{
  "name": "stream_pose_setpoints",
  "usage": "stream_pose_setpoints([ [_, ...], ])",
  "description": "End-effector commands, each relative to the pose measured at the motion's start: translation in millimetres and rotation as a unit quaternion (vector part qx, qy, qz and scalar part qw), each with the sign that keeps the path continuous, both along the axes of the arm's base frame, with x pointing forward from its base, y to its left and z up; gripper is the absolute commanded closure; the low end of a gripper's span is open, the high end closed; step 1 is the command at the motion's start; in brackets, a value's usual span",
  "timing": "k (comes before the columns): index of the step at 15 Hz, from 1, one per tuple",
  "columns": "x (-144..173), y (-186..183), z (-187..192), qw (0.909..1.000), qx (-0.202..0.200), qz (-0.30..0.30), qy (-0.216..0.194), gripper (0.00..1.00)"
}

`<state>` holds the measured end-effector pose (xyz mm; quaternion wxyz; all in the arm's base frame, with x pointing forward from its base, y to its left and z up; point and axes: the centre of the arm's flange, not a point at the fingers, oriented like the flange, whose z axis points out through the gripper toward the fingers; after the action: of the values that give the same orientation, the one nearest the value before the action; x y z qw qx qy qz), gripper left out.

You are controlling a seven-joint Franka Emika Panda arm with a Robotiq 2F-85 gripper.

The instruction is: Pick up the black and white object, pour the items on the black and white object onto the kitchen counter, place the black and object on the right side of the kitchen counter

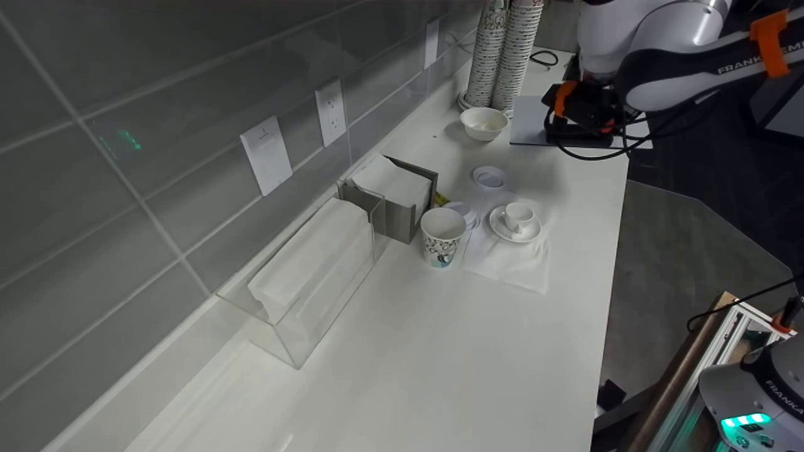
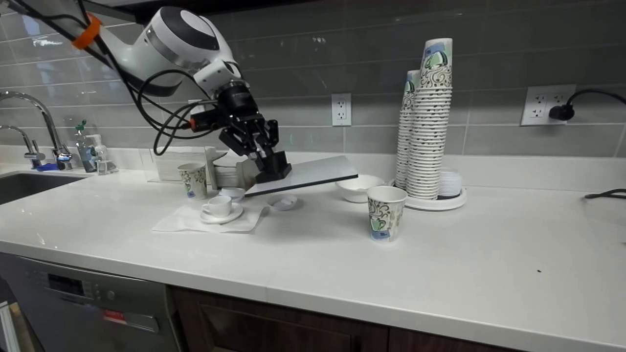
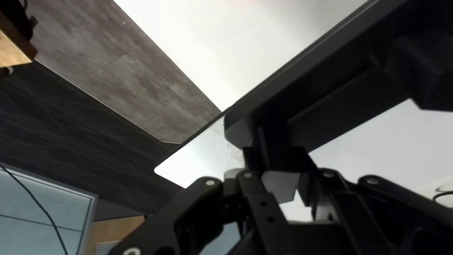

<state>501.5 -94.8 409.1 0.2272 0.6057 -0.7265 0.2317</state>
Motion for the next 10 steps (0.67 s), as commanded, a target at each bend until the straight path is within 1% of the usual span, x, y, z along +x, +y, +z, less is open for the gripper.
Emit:
stream_pose_setpoints([
  [1,2.4,-5.3,-11.2,0.9954,-0.001,-0.087,-0.042,0.93],
  [3,3.4,-8.0,-25.1,0.9903,0.004,-0.129,-0.05,0.93],
  [5,2.6,-9.3,-41.4,0.9866,0.015,-0.156,-0.046,0.93],
  [10,2.6,-17.6,-70.2,0.9817,0.046,-0.182,-0.03,0.93],
])
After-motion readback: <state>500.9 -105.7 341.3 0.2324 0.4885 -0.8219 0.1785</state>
